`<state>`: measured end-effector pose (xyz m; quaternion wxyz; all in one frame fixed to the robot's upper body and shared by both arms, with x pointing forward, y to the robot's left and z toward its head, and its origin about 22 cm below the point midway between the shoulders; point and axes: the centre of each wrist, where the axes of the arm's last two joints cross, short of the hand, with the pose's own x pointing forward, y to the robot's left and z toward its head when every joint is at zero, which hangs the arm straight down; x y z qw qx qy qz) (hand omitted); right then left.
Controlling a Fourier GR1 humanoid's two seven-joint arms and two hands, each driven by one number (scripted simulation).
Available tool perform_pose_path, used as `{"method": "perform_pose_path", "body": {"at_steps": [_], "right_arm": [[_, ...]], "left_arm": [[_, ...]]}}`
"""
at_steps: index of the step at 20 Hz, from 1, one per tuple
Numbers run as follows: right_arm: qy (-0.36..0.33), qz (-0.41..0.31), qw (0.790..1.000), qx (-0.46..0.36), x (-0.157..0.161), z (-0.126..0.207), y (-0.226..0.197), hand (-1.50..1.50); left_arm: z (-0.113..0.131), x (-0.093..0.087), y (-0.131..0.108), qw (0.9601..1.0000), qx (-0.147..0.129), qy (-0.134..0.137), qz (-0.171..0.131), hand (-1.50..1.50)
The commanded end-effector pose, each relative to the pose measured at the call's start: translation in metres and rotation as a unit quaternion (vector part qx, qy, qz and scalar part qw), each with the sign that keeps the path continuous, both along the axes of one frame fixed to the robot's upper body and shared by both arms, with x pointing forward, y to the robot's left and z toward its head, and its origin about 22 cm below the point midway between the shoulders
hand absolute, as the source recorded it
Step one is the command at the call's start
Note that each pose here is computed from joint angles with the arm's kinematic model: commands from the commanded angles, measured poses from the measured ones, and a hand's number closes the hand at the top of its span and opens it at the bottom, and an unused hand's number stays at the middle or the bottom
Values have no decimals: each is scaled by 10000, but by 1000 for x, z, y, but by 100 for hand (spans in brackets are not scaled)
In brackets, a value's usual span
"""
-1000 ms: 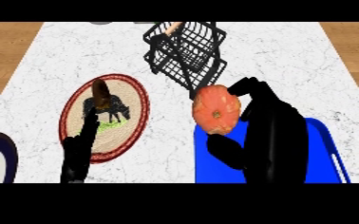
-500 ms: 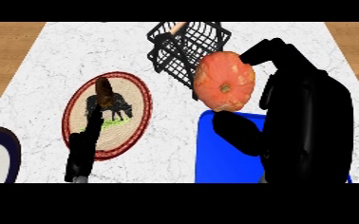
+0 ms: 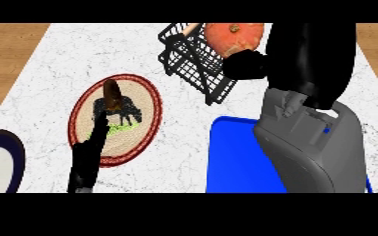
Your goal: Pick the squash from the tray and place it in the tiered basket
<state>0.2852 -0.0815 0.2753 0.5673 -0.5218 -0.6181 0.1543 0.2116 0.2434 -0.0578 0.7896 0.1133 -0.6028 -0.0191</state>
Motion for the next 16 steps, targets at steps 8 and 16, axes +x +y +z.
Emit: {"method": "perform_pose_path", "body": {"at_steps": [8, 16], "right_arm": [[965, -236, 9950, 94, 75, -21, 23, 150], [1073, -636, 9921, 147, 112, -58, 36, 150]], "left_arm": [[0, -4, 5, 10000, -74, 33, -23, 0], [18, 13, 1, 9999, 88, -30, -74, 0]]}}
